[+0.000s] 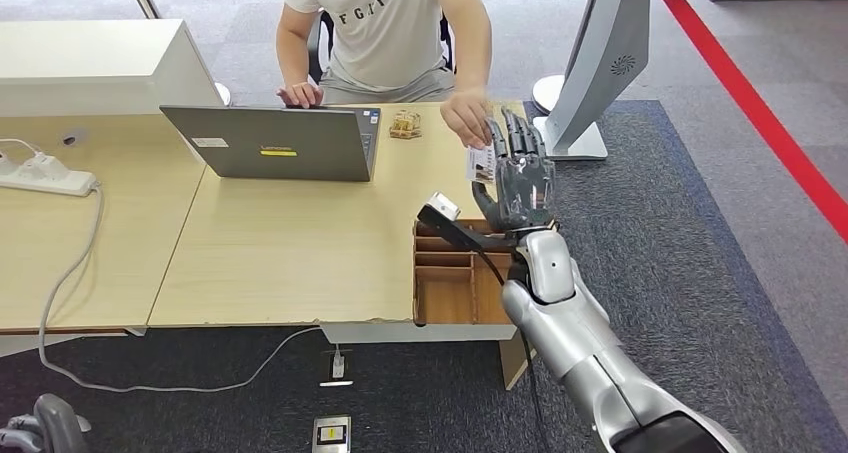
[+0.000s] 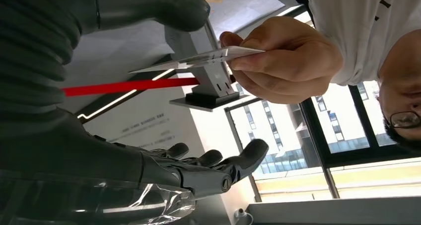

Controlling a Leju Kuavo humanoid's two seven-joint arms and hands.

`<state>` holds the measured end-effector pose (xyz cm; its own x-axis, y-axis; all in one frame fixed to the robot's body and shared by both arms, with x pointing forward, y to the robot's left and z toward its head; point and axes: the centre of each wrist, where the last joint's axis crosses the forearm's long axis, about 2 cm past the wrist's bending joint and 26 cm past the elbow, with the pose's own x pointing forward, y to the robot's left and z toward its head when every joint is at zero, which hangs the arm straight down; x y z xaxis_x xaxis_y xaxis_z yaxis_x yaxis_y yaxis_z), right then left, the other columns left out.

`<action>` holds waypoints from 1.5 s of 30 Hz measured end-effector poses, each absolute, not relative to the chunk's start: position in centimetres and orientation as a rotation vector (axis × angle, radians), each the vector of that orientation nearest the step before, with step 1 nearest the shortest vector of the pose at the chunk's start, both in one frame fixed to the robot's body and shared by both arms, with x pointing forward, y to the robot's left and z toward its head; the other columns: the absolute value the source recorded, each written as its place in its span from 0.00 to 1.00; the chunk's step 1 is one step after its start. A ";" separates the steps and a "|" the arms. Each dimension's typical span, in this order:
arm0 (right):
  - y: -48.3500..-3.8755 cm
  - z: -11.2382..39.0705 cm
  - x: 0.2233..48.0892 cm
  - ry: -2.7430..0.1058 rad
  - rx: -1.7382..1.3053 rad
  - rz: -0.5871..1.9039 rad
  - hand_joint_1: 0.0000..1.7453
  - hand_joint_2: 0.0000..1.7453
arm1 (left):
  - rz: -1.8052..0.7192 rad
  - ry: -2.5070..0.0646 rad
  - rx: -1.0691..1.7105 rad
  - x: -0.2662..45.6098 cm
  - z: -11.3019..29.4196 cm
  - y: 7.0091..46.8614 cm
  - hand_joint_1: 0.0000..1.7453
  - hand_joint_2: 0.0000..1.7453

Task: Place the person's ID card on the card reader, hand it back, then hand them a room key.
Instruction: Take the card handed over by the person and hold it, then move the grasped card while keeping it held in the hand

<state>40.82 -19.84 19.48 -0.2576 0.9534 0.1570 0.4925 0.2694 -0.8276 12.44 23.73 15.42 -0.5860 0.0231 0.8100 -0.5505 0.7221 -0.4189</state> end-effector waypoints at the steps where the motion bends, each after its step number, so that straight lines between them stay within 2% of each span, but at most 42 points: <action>1: -20.0 19.3 40.8 -1.857 -1.310 0.874 1.00 1.00 | 0.843 -2.061 0.397 12.4 15.4 23.8 1.00 1.00; 29: -25.3 16.5 39.6 -1.670 -1.439 0.938 1.00 1.00 | 0.833 -2.116 0.271 12.2 14.9 25.5 1.00 1.00; 39: -29.7 16.5 37.0 -1.595 -1.544 0.868 1.00 1.00 | 0.828 -2.112 0.270 12.0 14.5 25.9 1.00 1.00; 45: -33.4 16.2 33.5 -1.521 -1.606 0.828 1.00 1.00 | 0.829 -2.103 0.265 11.8 14.0 26.3 1.00 1.00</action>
